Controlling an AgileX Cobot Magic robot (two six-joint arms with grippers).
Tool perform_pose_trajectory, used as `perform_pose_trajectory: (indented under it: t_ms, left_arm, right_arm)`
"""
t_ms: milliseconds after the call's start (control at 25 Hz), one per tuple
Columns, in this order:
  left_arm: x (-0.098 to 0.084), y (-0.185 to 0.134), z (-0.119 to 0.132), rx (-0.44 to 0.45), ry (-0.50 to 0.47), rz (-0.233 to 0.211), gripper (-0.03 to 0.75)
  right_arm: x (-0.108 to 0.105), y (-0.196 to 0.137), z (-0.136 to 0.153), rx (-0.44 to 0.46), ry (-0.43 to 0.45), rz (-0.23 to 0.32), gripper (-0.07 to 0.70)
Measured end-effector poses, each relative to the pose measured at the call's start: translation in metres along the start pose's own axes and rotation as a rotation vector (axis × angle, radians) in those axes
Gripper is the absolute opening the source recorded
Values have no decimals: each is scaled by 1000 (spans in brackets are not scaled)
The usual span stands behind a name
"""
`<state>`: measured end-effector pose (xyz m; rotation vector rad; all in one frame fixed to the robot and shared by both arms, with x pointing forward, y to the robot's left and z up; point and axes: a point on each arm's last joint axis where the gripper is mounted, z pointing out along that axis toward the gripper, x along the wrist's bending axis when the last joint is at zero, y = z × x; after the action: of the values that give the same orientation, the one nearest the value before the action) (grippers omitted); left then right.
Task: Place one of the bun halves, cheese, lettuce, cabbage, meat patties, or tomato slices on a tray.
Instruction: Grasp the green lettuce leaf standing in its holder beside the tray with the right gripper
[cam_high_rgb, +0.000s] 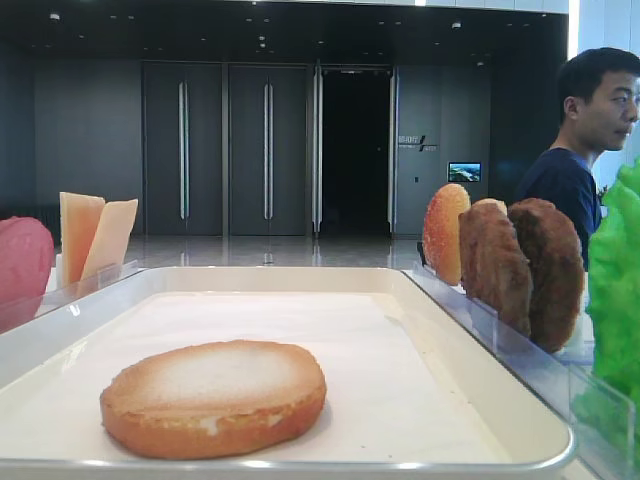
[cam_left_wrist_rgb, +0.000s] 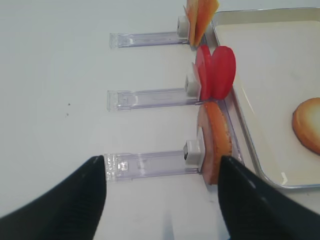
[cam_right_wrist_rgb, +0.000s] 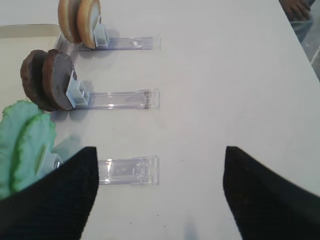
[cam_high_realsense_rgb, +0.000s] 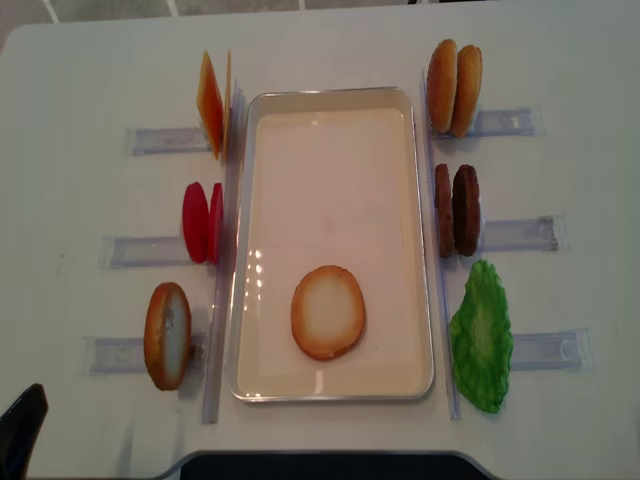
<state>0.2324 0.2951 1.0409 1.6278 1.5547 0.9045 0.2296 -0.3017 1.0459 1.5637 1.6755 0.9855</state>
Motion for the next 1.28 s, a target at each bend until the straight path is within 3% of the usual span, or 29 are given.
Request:
perform_pose_trajectory:
  t_ms: [240,560,1080,1280]
  left_arm:
    - [0,0,0,0,0,0,534]
    - [0,0,0,-1,0,0,534]
    - [0,0,0,-1,0,0,534]
    - [0,0,0,-1,0,0,534]
  right_arm:
    - [1,1,2,20,5,3,524]
    - [9,24,38,302,51,37,524]
    - [15,87,114,612,36,52,524]
    - [17,112,132,573,39,44,524]
